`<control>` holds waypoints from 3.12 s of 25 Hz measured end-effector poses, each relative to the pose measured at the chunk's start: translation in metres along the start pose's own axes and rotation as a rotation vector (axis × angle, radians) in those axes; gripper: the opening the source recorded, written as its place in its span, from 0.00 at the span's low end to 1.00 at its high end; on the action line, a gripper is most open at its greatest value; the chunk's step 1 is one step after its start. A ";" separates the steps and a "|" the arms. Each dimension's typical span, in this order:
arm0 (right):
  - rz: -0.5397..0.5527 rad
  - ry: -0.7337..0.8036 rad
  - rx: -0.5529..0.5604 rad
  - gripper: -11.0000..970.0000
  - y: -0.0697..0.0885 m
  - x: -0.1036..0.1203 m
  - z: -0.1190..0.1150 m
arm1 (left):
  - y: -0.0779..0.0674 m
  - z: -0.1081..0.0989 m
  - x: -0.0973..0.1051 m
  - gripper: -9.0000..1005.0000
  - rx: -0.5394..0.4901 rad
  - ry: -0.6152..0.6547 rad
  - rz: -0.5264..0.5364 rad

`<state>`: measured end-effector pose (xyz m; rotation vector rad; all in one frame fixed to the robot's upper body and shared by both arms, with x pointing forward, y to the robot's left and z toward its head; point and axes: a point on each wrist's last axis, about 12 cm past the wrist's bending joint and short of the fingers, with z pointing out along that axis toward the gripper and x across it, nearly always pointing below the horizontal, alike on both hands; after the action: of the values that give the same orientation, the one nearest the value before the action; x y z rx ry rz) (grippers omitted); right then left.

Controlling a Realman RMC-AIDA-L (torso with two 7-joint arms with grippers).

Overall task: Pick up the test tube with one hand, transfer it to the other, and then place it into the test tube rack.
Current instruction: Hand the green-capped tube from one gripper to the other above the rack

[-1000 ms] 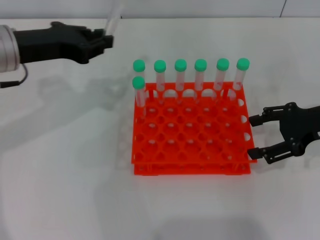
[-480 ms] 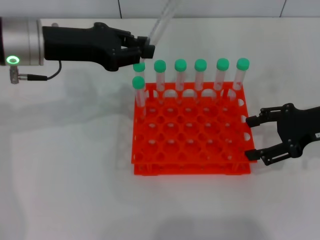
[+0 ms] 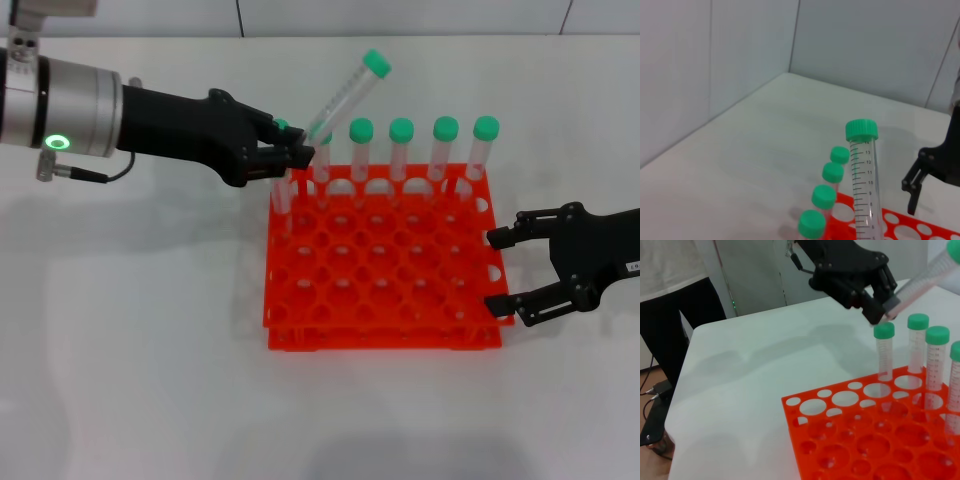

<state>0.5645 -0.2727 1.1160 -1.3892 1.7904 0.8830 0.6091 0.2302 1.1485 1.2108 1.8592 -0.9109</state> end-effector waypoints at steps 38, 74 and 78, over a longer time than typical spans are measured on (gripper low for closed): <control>0.261 -0.563 0.181 0.90 -0.001 -0.002 0.007 | -0.011 0.027 0.003 0.29 0.032 0.001 0.110; 0.320 -0.766 0.218 0.81 0.008 -0.001 0.051 | -0.013 0.038 -0.005 0.32 0.037 -0.013 0.139; 0.317 -0.760 0.210 0.81 0.008 -0.002 0.052 | -0.014 0.040 -0.005 0.33 0.035 -0.014 0.139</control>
<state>0.5629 -0.2264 1.0910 -0.5178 1.4484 1.1503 0.6055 0.1898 1.1360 1.3336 1.7308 -0.8762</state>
